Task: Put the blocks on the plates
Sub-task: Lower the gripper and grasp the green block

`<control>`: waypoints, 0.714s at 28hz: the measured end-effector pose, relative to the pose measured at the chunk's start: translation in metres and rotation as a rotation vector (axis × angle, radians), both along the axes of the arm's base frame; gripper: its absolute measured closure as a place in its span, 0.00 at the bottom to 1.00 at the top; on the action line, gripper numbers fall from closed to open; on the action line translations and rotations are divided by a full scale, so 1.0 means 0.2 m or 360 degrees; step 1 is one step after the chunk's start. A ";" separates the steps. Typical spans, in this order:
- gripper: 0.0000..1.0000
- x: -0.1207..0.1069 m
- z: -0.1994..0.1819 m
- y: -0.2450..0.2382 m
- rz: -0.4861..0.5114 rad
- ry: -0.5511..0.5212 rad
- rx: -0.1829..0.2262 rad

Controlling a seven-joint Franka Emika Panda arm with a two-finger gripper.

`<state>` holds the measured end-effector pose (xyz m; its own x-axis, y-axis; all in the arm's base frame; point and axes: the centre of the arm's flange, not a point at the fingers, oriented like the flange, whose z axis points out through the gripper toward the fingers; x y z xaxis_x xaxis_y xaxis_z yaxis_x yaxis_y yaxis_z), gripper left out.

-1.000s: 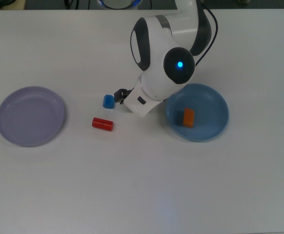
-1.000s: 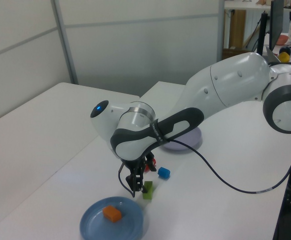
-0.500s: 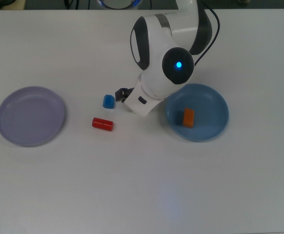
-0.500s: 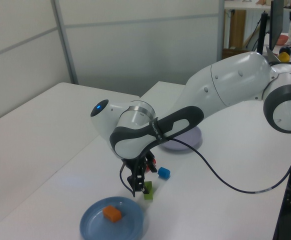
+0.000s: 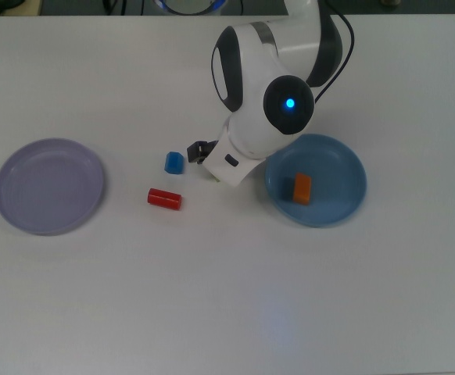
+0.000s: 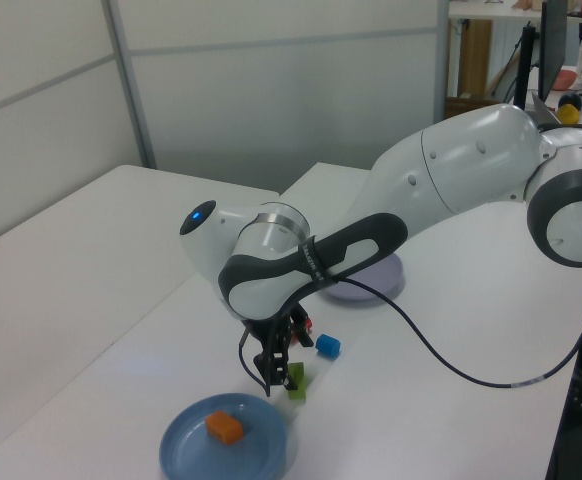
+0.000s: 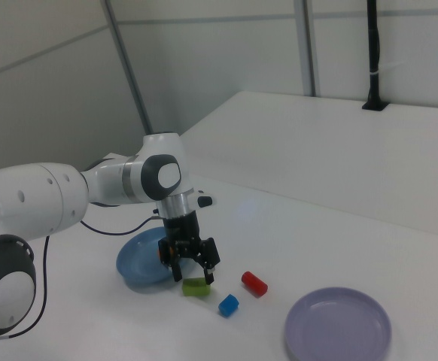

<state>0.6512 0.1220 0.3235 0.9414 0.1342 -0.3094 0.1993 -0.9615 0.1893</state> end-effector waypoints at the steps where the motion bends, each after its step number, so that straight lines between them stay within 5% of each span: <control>1: 0.00 0.00 0.00 0.01 0.0004 0.0001 0.0000; 20: 0.03 0.00 -0.14 0.06 0.0038 0.0017 0.0004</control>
<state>0.6519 0.1349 0.2961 0.9345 0.1576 -0.3193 0.2245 -0.9568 0.1847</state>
